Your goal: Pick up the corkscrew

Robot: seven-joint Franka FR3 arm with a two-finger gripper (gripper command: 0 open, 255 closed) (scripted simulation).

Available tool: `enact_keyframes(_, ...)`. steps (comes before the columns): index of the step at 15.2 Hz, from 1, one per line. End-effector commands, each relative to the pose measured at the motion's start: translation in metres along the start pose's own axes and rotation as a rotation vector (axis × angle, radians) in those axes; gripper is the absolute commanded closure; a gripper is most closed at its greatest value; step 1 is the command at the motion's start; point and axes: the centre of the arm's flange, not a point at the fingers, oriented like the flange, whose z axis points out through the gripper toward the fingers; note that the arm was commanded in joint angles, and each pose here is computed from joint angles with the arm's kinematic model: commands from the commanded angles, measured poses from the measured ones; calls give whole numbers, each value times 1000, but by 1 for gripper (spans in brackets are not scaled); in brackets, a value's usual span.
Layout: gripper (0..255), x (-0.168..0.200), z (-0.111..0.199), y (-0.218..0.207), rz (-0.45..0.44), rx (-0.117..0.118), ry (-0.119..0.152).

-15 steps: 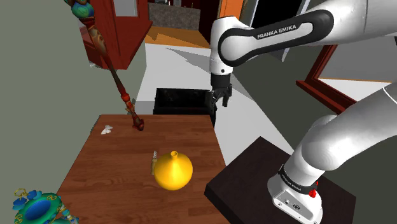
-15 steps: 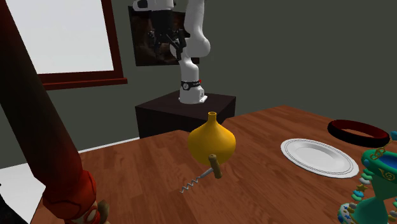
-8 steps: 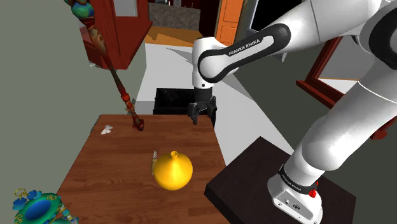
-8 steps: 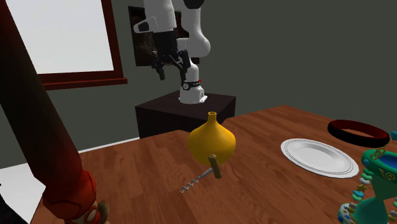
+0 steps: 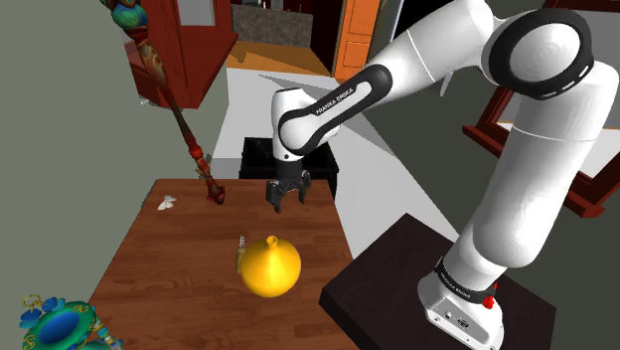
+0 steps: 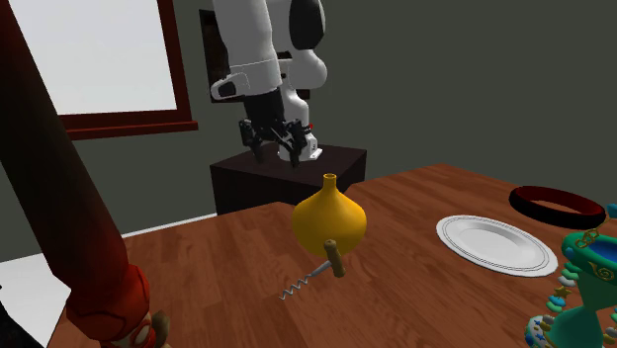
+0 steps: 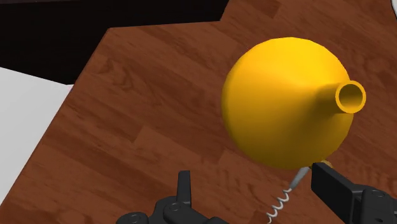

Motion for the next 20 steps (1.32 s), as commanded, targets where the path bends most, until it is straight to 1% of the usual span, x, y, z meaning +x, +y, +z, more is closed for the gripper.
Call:
enact_keyframes(1,0,17,16,-13,10,9,-6)
enact_keyframes(15,0,131,136,-94,76,70,-47)
enact_keyframes(16,0,137,142,-98,79,73,-49)
enact_keyframes(20,0,142,163,-97,79,73,-49)
